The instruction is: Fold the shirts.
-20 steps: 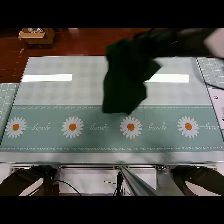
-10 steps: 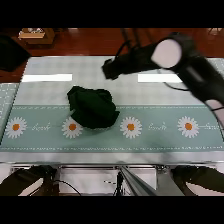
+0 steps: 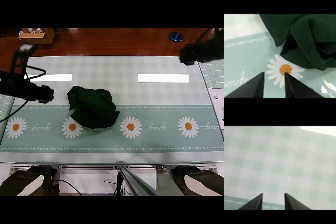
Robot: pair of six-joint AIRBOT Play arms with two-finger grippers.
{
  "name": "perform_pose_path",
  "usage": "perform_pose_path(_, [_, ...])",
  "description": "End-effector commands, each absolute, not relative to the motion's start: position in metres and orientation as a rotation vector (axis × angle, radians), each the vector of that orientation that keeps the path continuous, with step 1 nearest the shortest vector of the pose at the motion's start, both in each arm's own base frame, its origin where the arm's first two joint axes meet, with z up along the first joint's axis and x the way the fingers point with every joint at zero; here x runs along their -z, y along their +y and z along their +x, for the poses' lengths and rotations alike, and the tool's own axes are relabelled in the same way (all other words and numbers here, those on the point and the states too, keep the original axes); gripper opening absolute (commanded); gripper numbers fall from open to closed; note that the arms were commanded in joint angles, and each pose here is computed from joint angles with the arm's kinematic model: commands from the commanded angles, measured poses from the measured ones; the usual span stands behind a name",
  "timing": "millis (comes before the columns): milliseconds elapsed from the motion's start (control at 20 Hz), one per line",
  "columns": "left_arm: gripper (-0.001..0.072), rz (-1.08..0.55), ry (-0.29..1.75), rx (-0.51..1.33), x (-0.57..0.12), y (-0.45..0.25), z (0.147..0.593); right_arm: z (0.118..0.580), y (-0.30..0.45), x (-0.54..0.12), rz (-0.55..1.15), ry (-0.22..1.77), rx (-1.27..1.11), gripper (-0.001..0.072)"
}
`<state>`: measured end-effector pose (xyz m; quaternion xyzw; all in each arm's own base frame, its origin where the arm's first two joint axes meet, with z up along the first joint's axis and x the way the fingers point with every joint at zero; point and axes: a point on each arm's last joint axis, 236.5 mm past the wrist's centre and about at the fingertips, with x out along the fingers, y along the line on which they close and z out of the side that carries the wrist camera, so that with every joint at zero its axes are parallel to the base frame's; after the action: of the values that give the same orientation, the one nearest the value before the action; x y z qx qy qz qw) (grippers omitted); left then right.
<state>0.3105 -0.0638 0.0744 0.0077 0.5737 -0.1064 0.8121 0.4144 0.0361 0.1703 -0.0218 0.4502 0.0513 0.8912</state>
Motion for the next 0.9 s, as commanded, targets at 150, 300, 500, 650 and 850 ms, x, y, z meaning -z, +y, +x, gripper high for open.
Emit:
perform_pose_path(150, [0.0515,-0.509,1.186,0.279,-0.031,-0.050,0.335,0.378,0.022,-0.076,0.318,1.155,-0.156,0.0333])
perform_pose_path(300, [0.0591,-0.629,1.285,0.252,0.005,-0.042,0.339,0.366,0.039,-0.049,0.378,1.208,-0.201,0.0384])
perform_pose_path(500, [0.0590,-0.791,1.398,0.347,0.046,-0.078,0.346,0.362,0.058,-0.047,0.449,1.217,-0.268,0.0385])
perform_pose_path(650, [0.0588,-0.892,1.447,0.373,0.076,-0.098,0.354,0.363,0.068,-0.052,0.485,1.204,-0.301,0.0385])
perform_pose_path(850, [0.0587,-0.972,1.469,0.331,0.103,-0.102,0.361,0.361,0.069,-0.053,0.490,1.211,-0.308,0.0385])
